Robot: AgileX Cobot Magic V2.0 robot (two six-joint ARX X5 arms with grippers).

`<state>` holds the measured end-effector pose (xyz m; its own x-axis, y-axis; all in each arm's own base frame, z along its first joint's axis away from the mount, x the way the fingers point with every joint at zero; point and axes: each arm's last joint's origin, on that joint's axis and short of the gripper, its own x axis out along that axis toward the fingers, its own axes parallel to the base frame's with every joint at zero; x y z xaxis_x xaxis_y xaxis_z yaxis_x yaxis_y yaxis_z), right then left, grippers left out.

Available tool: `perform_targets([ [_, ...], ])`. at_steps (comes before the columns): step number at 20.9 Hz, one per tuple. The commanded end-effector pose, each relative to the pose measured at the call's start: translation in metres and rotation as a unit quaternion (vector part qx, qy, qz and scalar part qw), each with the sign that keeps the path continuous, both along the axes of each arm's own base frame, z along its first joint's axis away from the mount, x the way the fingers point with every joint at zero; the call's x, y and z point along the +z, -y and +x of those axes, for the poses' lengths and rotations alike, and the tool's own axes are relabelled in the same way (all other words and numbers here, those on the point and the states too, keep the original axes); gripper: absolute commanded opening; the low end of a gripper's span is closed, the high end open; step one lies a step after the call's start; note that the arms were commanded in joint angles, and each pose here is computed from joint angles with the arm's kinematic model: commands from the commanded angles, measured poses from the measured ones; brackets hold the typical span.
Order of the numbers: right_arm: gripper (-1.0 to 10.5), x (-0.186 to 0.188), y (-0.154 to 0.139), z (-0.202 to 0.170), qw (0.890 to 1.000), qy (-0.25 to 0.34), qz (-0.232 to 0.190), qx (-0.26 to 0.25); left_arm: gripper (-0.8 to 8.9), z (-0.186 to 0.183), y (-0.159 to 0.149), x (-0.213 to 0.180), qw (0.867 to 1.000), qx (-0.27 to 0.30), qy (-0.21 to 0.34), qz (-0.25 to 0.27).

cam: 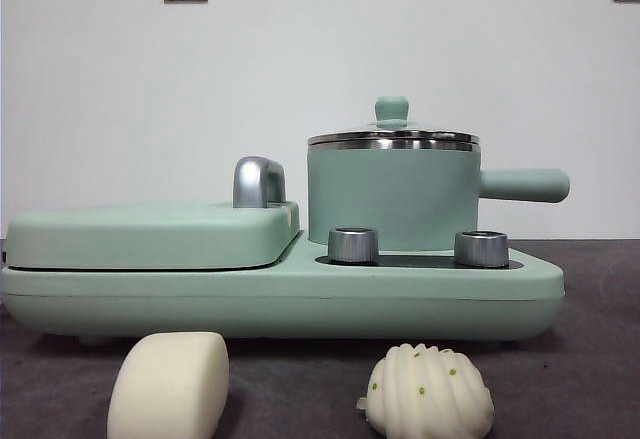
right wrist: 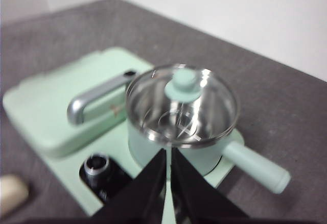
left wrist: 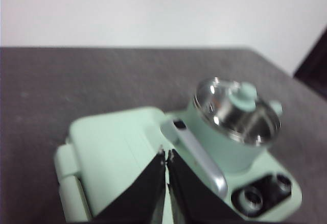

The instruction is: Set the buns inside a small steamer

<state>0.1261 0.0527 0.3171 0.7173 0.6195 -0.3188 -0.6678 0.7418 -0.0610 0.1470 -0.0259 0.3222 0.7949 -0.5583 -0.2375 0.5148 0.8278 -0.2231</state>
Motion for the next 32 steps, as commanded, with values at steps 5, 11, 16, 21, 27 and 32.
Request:
perform_targets([
  [5,0.1,-0.007,-0.016,0.001,0.994,0.015,-0.095,0.044,0.10,0.013,0.018,0.006,0.986,-0.100,0.038,0.126],
  [11,0.6,-0.008,-0.019,0.003,0.992,0.022,-0.120,0.036,1.00,0.014,0.034,0.006,0.968,-0.161,0.077,0.178],
  [16,3.1,-0.009,-0.018,0.002,0.993,0.012,-0.118,0.017,2.52,0.012,0.040,0.006,0.964,-0.180,0.082,0.176],
  [21,3.2,-0.007,-0.019,0.003,0.997,-0.007,-0.079,-0.002,2.48,0.012,0.045,0.009,0.968,-0.184,0.081,0.153],
  [27,3.2,-0.002,-0.020,0.005,0.999,-0.016,-0.021,-0.025,2.45,0.028,0.061,0.010,0.972,-0.188,0.085,0.108],
  [32,3.2,0.004,-0.021,0.007,0.999,0.000,0.008,-0.031,2.46,0.055,0.091,-0.003,0.975,-0.200,0.070,0.071],
])
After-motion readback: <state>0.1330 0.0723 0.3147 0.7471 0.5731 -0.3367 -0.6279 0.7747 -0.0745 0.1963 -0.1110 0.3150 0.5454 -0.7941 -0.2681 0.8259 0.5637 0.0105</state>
